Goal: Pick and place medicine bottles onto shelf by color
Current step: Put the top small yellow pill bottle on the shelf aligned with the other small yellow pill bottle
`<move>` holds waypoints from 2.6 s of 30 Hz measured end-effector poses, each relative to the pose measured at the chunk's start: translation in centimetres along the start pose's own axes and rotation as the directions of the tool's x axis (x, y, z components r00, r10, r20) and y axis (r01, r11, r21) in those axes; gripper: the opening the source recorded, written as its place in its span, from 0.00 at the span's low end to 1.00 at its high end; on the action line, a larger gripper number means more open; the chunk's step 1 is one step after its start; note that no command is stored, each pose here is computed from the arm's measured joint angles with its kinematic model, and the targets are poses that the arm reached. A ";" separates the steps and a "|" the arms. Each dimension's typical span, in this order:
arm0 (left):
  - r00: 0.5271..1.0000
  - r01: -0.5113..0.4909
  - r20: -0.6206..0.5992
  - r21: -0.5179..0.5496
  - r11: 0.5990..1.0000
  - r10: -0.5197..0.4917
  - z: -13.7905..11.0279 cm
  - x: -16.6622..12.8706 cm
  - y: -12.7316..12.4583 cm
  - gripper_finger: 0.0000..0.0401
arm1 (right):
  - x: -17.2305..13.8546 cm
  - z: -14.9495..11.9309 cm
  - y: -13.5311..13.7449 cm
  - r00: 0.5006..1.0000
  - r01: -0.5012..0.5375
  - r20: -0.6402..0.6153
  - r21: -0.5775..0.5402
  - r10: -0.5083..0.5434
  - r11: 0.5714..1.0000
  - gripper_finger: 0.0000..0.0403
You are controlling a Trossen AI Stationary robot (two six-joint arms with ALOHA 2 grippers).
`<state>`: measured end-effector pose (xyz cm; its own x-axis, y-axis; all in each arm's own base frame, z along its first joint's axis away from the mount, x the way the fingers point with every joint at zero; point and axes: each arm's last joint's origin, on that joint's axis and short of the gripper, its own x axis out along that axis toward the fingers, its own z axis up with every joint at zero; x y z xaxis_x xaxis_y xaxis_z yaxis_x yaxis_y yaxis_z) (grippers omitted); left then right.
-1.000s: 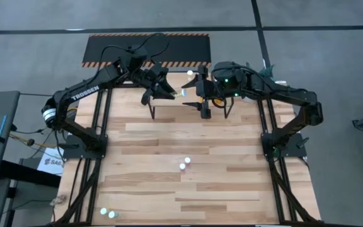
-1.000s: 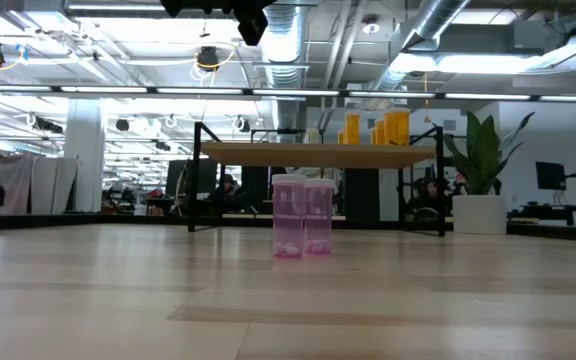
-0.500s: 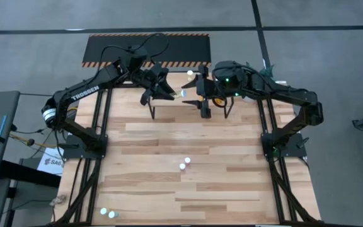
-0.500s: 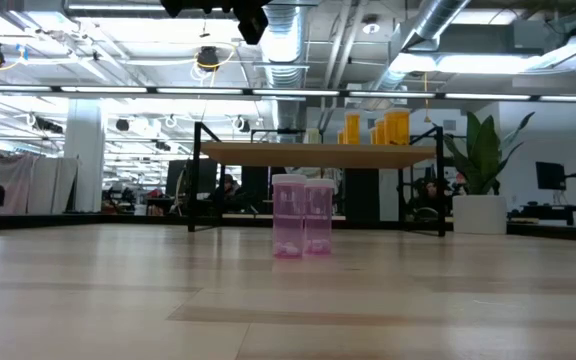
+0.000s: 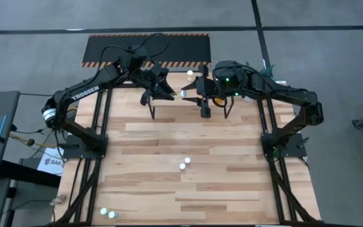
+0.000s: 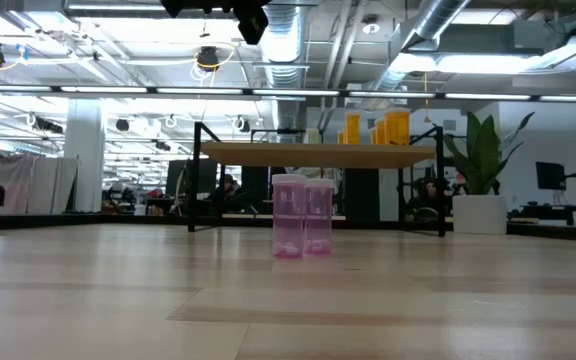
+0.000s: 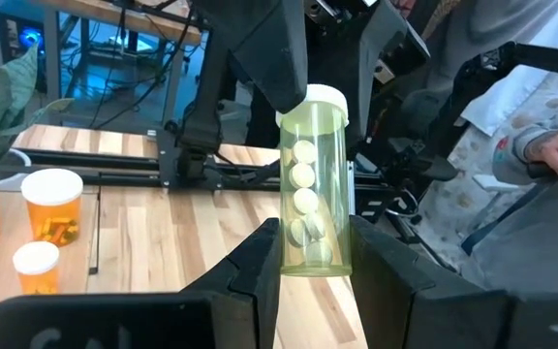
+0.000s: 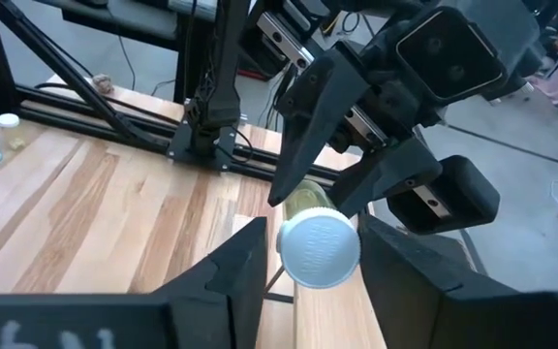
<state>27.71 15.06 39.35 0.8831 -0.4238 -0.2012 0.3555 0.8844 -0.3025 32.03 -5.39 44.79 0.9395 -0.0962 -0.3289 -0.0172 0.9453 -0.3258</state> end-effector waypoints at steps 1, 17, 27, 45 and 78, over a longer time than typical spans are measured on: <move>1.000 0.000 0.000 0.000 1.000 0.000 0.0 0.0 0.0 0.22 | 0.0 0.0 0.0 1.000 0.000 0.001 0.000 0.000 1.000 0.43; 0.985 -0.175 0.000 -0.017 0.984 0.175 -0.1 -1.5 1.1 0.55 | -0.1 -0.6 -0.1 0.999 -0.015 -0.049 -0.007 0.014 1.000 0.35; 0.900 -0.436 -0.047 -0.076 0.897 0.434 -0.6 -6.6 1.5 0.58 | 1.6 -3.6 -2.8 0.982 -0.011 -0.187 0.122 0.034 0.992 0.33; 0.889 -0.453 -0.116 -0.077 0.888 0.443 -1.1 -6.2 0.5 0.57 | 6.6 -9.5 -9.4 0.854 0.065 -0.510 0.295 0.100 0.953 0.34; 0.889 -0.450 -0.132 -0.086 0.889 0.438 -1.3 -5.9 0.4 0.57 | 8.8 -13.7 -12.9 0.793 0.088 -0.592 0.340 0.141 0.936 0.34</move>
<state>22.26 17.63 39.21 0.9004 -0.0156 -0.4348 -0.1082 0.9599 -0.2585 35.79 -22.70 33.98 0.5402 -0.1281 -0.8317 0.1833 0.9825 -0.0323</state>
